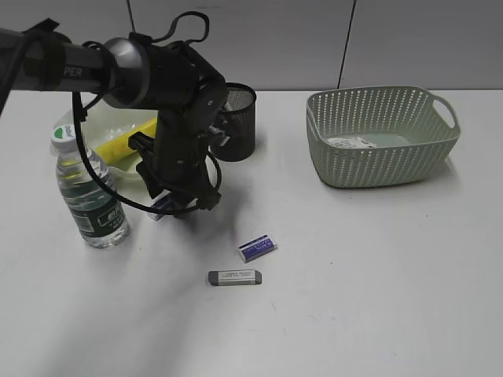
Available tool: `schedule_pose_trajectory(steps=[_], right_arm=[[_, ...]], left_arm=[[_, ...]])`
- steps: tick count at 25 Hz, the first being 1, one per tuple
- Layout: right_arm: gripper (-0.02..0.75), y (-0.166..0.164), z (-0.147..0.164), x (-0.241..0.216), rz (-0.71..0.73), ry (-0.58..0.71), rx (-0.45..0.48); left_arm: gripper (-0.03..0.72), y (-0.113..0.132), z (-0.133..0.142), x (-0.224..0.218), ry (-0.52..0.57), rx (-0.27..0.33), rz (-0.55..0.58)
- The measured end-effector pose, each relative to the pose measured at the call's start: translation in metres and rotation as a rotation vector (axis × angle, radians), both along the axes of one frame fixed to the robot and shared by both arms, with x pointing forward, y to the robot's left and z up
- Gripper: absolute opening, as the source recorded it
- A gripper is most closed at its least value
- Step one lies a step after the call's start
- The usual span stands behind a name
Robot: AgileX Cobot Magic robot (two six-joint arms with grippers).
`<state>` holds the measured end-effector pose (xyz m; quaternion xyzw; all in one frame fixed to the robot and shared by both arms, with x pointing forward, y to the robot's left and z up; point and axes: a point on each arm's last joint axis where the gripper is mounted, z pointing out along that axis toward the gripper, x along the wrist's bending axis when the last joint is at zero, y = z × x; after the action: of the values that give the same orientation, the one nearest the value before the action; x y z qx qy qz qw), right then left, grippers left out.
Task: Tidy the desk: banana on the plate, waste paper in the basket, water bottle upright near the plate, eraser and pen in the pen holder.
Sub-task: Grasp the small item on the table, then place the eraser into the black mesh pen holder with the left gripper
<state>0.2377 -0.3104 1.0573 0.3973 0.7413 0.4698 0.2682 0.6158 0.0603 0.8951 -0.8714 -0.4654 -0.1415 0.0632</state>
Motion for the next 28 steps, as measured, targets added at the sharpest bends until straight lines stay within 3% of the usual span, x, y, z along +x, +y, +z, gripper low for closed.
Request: schedule_pose_trajectory(steps=[6, 14, 17, 19, 22, 28], right_arm=[[0.276, 0.000, 0.000, 0.000, 0.000, 0.000, -0.001], [0.276, 0.000, 0.000, 0.000, 0.000, 0.000, 0.000], [0.276, 0.000, 0.000, 0.000, 0.000, 0.000, 0.000], [0.276, 0.000, 0.000, 0.000, 0.000, 0.000, 0.000], [0.276, 0.000, 0.000, 0.000, 0.000, 0.000, 0.000], [0.276, 0.000, 0.000, 0.000, 0.000, -0.001, -0.001]], left_arm=[[0.188, -0.001, -0.002, -0.001, 0.013, -0.013, 0.010], [0.178, -0.002, -0.001, -0.002, 0.014, -0.015, 0.010], [0.178, -0.004, 0.005, -0.004, 0.015, -0.045, 0.020], [0.178, -0.006, 0.017, -0.008, 0.021, -0.079, 0.039], [0.177, -0.011, 0.045, -0.014, 0.008, -0.180, 0.066], [0.176, -0.016, 0.112, -0.017, -0.168, -0.396, 0.045]])
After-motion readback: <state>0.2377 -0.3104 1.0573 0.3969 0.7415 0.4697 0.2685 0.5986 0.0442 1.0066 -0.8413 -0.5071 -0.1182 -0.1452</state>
